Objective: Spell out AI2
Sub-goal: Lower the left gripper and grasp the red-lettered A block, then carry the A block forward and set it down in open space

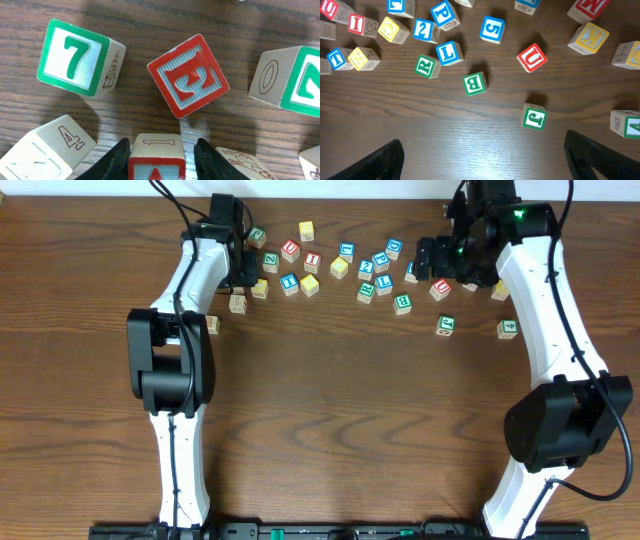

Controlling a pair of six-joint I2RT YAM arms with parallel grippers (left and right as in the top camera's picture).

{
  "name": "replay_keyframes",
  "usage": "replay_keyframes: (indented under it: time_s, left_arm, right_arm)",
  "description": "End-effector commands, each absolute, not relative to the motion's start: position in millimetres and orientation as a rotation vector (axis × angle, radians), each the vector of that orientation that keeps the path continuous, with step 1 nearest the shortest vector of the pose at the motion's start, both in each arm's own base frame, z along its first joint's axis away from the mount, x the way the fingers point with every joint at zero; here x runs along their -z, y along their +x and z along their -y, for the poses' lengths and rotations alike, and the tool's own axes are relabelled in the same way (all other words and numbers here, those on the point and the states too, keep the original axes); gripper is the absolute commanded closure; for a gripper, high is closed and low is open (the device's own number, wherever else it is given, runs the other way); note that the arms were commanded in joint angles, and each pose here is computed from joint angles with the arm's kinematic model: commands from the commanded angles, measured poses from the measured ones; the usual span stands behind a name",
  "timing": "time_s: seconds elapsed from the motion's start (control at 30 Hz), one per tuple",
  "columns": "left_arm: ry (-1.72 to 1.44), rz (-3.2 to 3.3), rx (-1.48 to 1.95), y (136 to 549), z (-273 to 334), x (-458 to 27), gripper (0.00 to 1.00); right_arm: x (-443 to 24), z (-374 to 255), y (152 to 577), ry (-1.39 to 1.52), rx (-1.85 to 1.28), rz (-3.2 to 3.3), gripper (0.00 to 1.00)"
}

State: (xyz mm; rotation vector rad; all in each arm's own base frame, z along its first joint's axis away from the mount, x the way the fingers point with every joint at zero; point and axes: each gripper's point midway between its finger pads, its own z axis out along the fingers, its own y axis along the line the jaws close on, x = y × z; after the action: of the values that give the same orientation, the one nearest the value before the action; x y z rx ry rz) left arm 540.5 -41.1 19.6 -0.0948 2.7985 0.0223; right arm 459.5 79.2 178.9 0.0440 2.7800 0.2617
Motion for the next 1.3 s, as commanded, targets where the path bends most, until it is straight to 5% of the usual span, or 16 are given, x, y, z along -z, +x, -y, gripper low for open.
replay_keyframes:
  time_s: [0.0,0.43,0.73,0.97,1.27]
  left_arm:
    - [-0.106,-2.810,-0.037,539,39,-16,0.61]
    - [-0.113,-2.792,-0.076,540,34,-25,0.73]
    - [-0.114,-2.666,-0.063,544,35,-99,0.73]
    - [-0.007,-2.711,0.048,497,75,-154,0.73]
    - [0.018,-2.934,0.078,435,134,-123,0.73]
  right_arm:
    - [-186,-81,462,0.044,-0.237,-2.765,0.03]
    - [-186,-81,462,0.044,-0.237,-2.765,0.03]
    - [-186,-81,462,0.043,-0.237,-2.761,0.02]
    - [-186,-80,463,0.045,-0.228,-2.760,0.01]
    - [-186,-80,463,0.045,-0.228,-2.760,0.01]
